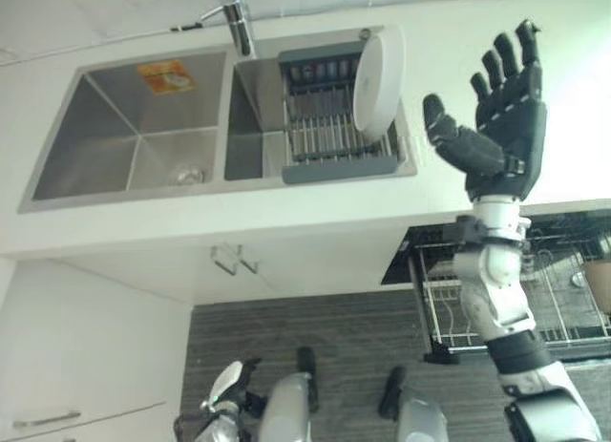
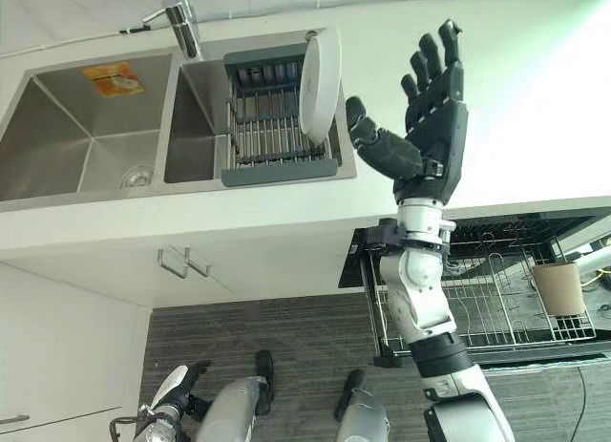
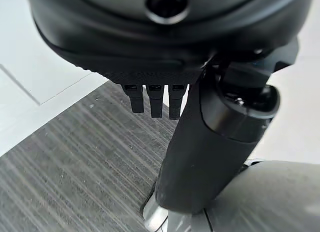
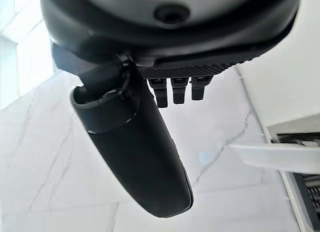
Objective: Place the dishes in the dishwasher.
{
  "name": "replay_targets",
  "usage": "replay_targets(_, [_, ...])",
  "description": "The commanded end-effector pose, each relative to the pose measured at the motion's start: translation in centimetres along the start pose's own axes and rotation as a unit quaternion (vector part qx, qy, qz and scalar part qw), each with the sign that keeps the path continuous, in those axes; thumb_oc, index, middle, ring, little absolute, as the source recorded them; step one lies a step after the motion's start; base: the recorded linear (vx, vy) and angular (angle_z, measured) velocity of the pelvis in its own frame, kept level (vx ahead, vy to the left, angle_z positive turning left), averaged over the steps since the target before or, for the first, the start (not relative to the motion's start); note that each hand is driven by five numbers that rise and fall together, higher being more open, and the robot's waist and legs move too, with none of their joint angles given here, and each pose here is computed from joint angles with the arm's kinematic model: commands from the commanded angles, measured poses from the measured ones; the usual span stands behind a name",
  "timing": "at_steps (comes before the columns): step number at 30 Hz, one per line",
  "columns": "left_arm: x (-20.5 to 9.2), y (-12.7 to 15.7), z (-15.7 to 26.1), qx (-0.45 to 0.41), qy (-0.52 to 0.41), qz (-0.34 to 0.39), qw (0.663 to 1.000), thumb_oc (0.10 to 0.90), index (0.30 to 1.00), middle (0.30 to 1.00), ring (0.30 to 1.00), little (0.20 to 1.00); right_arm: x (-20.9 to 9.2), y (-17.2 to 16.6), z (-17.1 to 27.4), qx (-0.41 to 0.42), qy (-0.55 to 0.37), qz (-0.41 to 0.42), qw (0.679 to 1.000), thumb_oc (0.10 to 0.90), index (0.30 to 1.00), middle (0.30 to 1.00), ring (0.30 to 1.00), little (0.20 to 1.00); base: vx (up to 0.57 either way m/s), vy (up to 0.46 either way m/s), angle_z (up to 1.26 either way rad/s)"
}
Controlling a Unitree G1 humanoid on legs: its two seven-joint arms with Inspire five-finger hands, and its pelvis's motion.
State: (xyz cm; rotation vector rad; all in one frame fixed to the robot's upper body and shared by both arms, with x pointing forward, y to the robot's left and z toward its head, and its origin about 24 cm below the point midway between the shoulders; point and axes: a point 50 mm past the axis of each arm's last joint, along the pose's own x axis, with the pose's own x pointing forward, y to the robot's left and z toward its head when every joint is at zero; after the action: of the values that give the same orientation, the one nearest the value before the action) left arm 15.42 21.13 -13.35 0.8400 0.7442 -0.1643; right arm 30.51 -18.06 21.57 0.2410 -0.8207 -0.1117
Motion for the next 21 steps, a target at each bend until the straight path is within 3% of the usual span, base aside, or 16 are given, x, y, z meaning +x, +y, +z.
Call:
replay_targets(1, [-0.1,-1.0,1.2,0.034,-0.028,-0.003,0.999,0.800,0.900,0.900,0.900,0.900,4.1,1.0,6.6,0.013,-0.164,0.042,0.986,0.800,0.900,0.900,0.900,0.900,0.11,0.044,-0.02])
replay_targets(6, [0.3,-0.6,0.6,0.088,-0.005,-0.006,0.996,0.800,0.900,0.900,0.900,0.900,5.8,0.7,5.6,0.112,-0.102,0.010,0.988,0.800,0.900,0.900,0.900,0.900,0.08,0.028,-0.04])
replay_targets(21, [0.3,-0.4,0.9,0.091,-0.024,-0.009,0.996,0.800,0.900,0.900,0.900,0.900,9.2,1.7,5.8,0.093,-0.077,0.027,0.992,0.800,0.900,0.900,0.900,0.900,0.06,0.028,0.01])
